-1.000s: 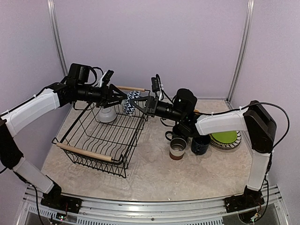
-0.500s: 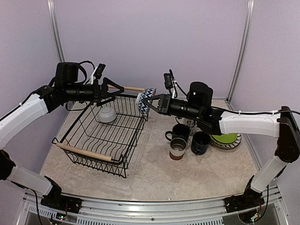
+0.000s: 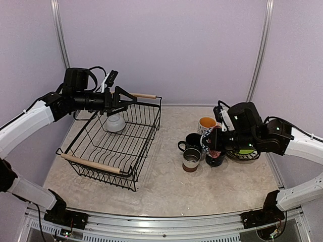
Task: Unload the mixed dishes from the dish rack
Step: Place the bowl at the center of the board.
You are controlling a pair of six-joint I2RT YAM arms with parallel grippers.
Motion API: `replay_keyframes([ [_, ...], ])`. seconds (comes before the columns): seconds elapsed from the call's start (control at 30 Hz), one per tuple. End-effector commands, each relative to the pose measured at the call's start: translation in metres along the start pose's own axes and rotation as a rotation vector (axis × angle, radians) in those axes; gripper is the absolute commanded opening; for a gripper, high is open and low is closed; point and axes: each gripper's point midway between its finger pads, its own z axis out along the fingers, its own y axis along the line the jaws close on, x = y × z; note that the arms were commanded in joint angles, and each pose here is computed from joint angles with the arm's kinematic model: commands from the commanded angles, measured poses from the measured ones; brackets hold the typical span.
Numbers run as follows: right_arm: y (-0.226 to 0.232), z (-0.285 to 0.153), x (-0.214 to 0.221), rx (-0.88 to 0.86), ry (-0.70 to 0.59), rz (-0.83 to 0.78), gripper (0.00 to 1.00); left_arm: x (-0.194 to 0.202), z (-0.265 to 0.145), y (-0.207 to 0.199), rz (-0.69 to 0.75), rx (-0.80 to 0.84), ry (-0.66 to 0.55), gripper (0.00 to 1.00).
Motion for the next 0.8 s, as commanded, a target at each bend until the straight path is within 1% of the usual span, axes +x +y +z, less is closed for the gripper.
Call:
replay_keyframes([
  [0.0,-0.082,-0.037,0.053,0.363,0.153,0.077,0.0,-0.002,0.0,0.004,0.026,-0.031,0.004,0.99],
  [0.1,-0.1,-0.047,0.071,0.43,0.2,0.108,0.0,-0.003,0.0,0.003,0.023,-0.025,0.006,0.99],
  [0.27,-0.12,-0.044,0.093,0.5,0.255,0.12,0.0,-0.004,-0.001,0.002,0.026,-0.031,0.002,0.99],
  [0.37,-0.131,-0.031,0.104,0.518,0.279,0.127,0.0,-0.004,-0.003,0.003,0.031,-0.041,-0.002,0.99],
  [0.53,-0.141,0.0,0.11,0.478,0.289,0.136,0.0,-0.006,-0.005,0.001,0.037,-0.04,-0.007,0.99],
  [0.77,-0.165,0.022,0.119,0.54,0.355,0.119,0.0,-0.007,-0.008,0.0,0.044,-0.05,-0.015,0.99],
])
